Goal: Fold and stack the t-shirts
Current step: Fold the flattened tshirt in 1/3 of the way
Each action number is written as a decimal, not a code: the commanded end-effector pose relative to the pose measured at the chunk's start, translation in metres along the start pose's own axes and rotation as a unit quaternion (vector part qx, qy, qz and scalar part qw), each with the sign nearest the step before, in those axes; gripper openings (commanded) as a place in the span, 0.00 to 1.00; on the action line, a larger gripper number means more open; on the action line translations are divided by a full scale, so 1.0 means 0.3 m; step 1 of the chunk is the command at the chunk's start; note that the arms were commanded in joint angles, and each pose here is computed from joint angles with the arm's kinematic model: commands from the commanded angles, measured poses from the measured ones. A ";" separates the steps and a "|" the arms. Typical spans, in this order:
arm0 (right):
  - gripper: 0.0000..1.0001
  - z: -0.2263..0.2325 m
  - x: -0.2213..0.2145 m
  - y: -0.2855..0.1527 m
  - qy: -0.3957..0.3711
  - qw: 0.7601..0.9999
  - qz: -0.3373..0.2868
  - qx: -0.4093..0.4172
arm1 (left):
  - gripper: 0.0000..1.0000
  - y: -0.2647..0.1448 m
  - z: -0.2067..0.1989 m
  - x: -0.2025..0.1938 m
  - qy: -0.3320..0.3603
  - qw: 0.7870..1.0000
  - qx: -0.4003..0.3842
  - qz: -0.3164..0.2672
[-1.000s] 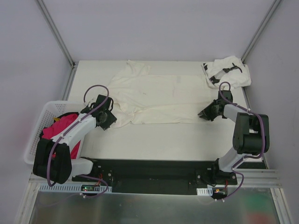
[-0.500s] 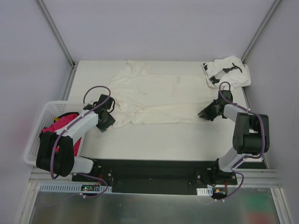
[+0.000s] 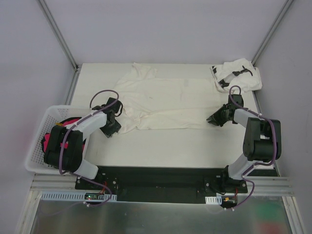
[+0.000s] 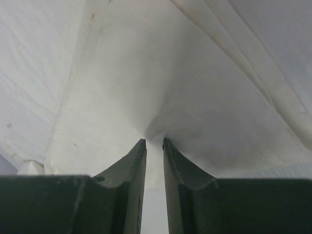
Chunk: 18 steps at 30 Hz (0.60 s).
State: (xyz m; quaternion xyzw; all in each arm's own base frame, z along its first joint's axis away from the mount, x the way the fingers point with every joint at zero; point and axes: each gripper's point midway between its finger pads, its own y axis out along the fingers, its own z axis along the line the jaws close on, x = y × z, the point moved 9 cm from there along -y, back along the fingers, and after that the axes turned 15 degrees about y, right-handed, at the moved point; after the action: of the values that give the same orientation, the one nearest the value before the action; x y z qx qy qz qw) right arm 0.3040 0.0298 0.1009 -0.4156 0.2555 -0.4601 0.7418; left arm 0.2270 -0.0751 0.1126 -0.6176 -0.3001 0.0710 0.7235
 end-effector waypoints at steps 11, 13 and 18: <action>0.23 0.035 0.048 -0.024 0.012 1.000 -0.011 0.014 | 0.37 0.017 -0.037 0.044 0.004 1.000 0.014 0.016; 0.23 0.033 0.051 -0.022 0.014 1.000 -0.010 0.012 | 0.35 0.023 -0.046 0.047 0.006 1.000 0.014 0.021; 0.23 0.026 0.059 -0.007 0.018 1.000 -0.008 0.004 | 0.30 0.035 -0.048 0.047 0.009 0.999 0.017 0.026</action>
State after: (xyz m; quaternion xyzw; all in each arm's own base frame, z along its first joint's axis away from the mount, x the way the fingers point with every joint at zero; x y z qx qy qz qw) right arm 0.3088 0.0197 0.1034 -0.4105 0.2612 -0.4721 0.7351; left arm 0.2443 -0.0804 0.1033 -0.6128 -0.2801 0.0826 0.7343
